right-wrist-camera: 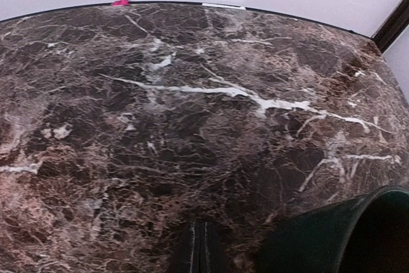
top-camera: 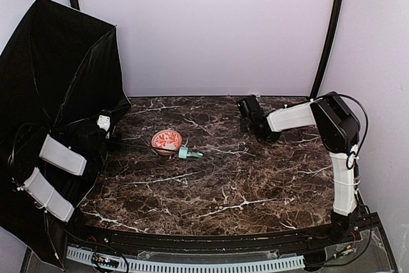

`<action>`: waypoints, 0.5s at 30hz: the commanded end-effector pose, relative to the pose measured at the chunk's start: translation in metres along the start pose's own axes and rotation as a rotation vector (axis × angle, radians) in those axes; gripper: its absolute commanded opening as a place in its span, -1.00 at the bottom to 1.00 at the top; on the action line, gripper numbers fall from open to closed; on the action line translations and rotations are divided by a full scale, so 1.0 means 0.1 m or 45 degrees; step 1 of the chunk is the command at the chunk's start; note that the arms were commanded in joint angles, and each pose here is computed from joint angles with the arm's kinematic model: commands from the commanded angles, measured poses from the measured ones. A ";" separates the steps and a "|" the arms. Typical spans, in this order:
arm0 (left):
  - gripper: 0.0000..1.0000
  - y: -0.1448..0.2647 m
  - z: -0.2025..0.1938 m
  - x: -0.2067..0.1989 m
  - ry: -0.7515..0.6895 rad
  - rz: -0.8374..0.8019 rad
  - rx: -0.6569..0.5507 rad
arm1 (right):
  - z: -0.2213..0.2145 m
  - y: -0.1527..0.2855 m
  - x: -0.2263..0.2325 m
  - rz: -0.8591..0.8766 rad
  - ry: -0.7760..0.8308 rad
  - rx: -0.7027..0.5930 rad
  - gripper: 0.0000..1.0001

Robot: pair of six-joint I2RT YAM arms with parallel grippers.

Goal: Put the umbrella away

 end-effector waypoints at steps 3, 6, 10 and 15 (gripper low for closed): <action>0.98 -0.05 0.09 -0.03 -0.010 0.002 -0.026 | -0.08 -0.02 -0.40 -0.245 0.061 0.031 -1.00; 0.98 -0.06 0.09 -0.03 -0.009 -0.002 -0.026 | -0.18 -0.06 -0.61 -0.304 0.067 0.056 -1.00; 0.98 -0.06 0.09 -0.04 -0.011 -0.005 -0.022 | -0.27 -0.10 -0.92 -0.384 0.081 0.085 -1.00; 0.98 -0.06 0.08 -0.04 -0.013 -0.006 -0.020 | -0.32 -0.14 -1.26 -0.367 -0.051 0.101 -1.00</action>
Point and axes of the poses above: each gripper's point midway between its finger pads, its own y axis back along the fingers, its own x axis along the line the jaws close on, z = x × y, the point moved 5 cm from there along y, back along the fingers, and after that the axes turned 9 degrees about y, right-handed, at the moved point
